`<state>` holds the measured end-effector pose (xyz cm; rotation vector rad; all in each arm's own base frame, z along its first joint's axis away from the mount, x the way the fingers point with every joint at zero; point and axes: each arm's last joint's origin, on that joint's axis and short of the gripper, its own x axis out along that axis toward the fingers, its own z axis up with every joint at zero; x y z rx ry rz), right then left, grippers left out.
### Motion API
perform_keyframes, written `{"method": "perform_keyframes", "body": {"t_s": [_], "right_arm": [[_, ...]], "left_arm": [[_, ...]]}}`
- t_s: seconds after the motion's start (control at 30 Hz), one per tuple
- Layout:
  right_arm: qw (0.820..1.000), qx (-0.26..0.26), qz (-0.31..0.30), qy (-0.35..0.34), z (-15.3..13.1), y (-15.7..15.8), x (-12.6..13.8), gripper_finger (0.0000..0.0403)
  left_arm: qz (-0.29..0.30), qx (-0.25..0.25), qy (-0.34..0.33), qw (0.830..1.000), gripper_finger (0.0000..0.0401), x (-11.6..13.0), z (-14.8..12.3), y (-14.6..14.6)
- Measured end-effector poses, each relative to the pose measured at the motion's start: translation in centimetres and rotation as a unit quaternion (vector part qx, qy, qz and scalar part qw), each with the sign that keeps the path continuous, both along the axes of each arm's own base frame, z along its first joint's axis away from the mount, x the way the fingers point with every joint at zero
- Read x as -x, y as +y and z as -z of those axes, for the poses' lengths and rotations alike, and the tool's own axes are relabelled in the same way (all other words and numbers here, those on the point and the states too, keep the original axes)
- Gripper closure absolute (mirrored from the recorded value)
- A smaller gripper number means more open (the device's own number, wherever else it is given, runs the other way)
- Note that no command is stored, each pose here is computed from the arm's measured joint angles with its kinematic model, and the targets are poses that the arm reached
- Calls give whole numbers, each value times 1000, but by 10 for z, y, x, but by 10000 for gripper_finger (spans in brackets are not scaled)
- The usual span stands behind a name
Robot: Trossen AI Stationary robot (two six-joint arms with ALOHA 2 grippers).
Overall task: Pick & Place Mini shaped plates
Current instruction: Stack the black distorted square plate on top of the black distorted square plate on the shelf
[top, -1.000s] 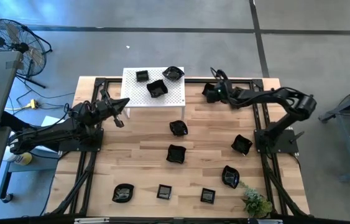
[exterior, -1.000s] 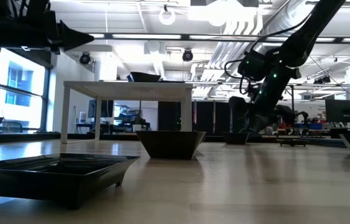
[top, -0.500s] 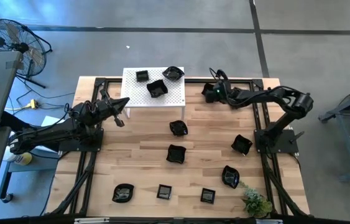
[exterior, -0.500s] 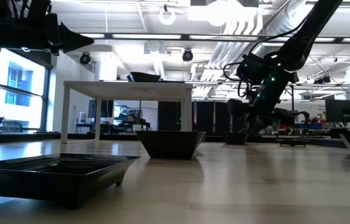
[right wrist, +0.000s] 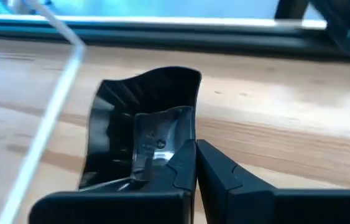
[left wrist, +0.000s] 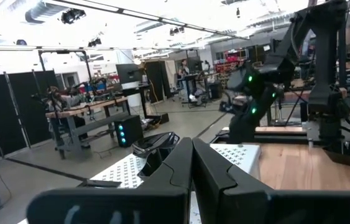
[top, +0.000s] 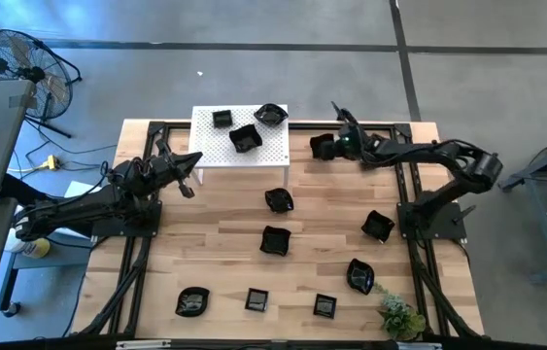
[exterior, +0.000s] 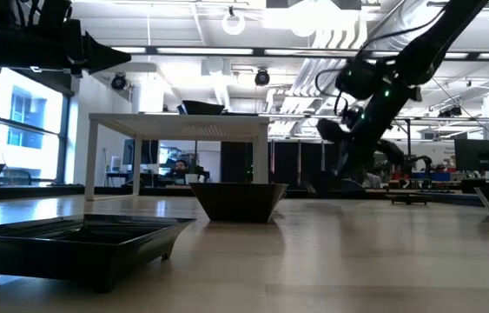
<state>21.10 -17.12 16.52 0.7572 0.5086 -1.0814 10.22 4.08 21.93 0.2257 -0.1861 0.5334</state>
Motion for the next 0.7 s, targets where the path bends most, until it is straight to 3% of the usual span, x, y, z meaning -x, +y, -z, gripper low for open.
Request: {"method": "perform_keyframes", "body": {"t_s": [0.23, 0.4, 0.7], "right_arm": [[997, 22, -57, -51, -43, 20, 14, 395], [990, 75, -39, -111, -80, 31, 19, 395], [970, 144, -105, -168, -154, 30, -30, 395]], "left_arm": [[0, 0, 0, 1000, 399, 0, 0, 0], [0, 0, 0, 1000, 399, 0, 0, 0], [2, 0, 2, 1000, 399, 0, 0, 0]]}}
